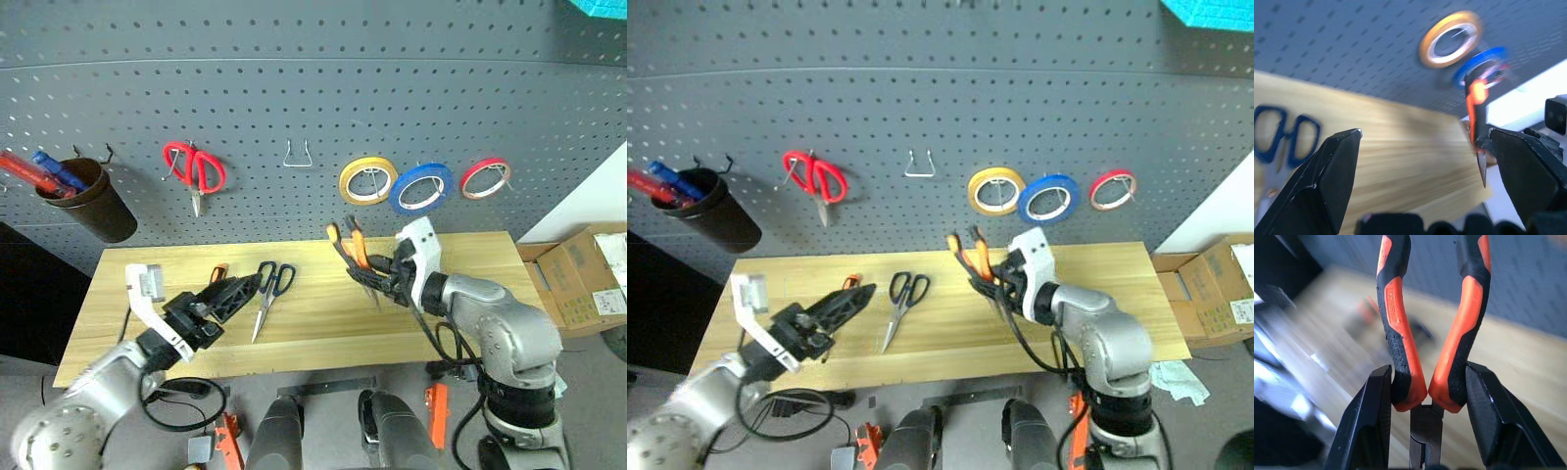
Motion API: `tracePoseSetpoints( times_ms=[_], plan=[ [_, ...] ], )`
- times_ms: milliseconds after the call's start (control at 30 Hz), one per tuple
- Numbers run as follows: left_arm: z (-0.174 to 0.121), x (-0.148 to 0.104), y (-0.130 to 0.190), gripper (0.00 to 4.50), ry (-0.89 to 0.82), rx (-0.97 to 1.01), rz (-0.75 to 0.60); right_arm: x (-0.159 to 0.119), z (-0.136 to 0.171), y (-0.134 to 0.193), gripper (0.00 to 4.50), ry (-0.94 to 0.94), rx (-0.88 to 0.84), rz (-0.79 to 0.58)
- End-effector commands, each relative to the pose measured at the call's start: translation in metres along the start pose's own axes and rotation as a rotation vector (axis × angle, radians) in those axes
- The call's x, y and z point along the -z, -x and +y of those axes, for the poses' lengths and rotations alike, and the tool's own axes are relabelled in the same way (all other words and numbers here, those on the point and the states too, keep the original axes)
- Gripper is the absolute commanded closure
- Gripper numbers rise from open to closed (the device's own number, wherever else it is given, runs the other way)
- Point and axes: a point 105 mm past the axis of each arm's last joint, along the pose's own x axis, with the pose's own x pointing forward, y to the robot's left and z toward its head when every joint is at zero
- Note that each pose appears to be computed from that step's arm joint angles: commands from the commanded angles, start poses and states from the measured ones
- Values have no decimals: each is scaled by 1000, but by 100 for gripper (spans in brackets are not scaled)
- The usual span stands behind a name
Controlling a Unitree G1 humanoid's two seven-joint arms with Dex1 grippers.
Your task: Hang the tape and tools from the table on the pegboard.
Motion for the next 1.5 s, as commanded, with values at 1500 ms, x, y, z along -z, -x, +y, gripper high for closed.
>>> tracePoseSetpoints(
  times_ms=[1500],
  plan=[
    [-6,-42,-60,0,-121,7,-183,-53,-71,-141,275,417,393,-311]
  ],
)
